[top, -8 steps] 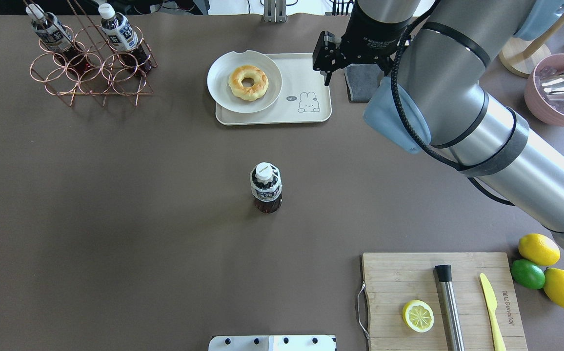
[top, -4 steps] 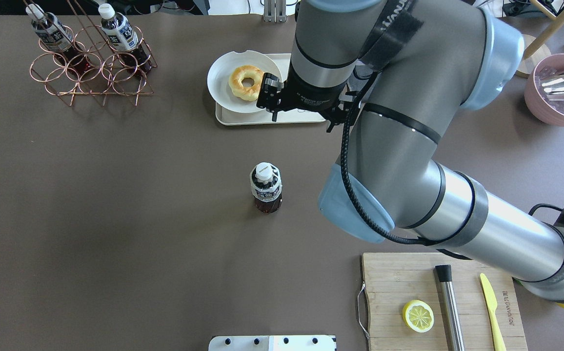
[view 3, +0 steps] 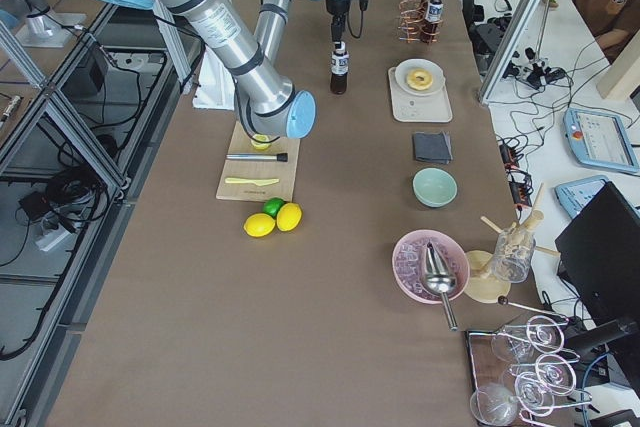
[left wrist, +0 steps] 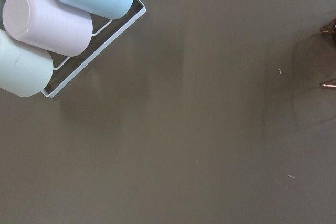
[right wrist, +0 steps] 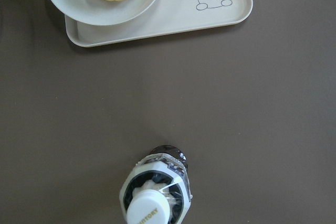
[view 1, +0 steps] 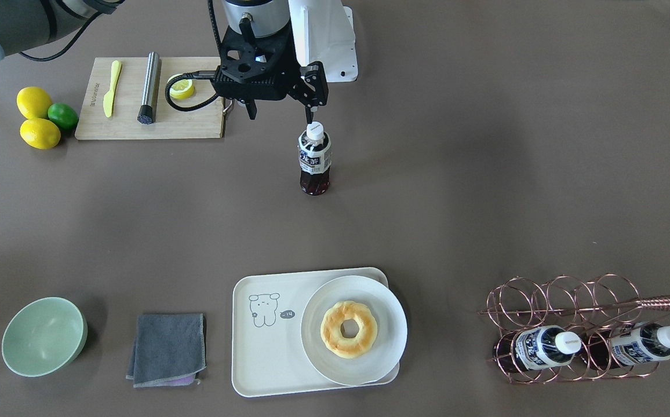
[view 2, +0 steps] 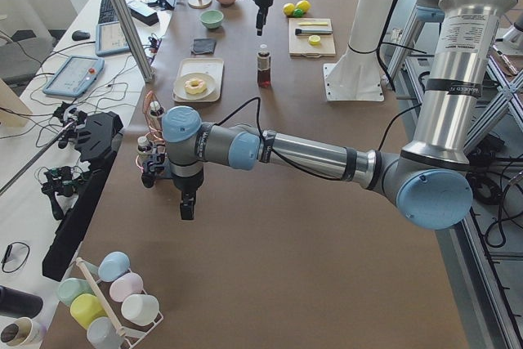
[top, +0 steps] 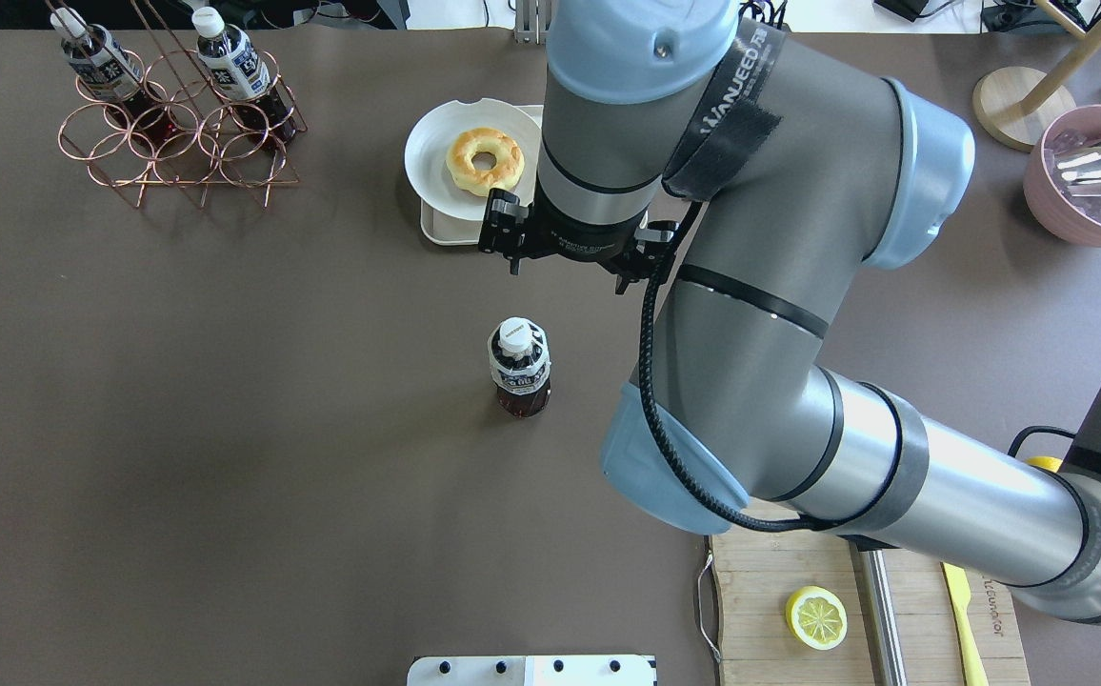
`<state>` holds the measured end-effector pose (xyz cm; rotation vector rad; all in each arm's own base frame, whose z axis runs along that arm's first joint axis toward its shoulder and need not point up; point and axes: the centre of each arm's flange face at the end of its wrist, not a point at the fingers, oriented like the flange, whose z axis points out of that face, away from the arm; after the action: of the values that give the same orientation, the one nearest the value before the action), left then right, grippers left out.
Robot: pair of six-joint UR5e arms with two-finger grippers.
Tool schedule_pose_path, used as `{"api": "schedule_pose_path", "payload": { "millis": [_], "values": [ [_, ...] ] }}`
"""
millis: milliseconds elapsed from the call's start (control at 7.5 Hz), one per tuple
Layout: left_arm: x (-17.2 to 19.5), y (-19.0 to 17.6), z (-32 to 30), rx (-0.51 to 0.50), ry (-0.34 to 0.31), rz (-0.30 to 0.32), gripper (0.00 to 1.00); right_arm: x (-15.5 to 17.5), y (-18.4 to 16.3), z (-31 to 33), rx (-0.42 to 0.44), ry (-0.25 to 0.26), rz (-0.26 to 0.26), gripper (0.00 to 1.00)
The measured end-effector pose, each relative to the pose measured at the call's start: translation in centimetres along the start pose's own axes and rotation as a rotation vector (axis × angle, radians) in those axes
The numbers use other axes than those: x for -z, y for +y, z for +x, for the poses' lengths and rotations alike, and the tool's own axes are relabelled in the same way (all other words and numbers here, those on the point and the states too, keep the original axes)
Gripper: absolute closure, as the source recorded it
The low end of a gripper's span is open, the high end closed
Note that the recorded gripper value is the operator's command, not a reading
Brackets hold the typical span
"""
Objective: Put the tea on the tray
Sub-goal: 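Lower the right gripper onto the tea bottle and grasp its cap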
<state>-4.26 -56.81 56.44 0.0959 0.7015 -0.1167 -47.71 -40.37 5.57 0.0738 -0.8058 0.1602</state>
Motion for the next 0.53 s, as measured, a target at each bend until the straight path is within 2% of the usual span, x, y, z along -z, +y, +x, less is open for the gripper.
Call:
{"api": "schedule_pose_path", "payload": {
  "millis": [267, 533],
  "values": [
    [-0.4, -0.1, -0.3, -0.001, 0.000, -0.001, 0.02, -1.1, 1.6, -1.3, 0.044, -0.003, 0.029, 0.07],
    [-1.6, -0.4, -1.1, -0.010, 0.002, 0.011, 0.02, -1.5, 1.0, -1.6, 0.092, -0.010, 0.047, 0.13]
  ]
}}
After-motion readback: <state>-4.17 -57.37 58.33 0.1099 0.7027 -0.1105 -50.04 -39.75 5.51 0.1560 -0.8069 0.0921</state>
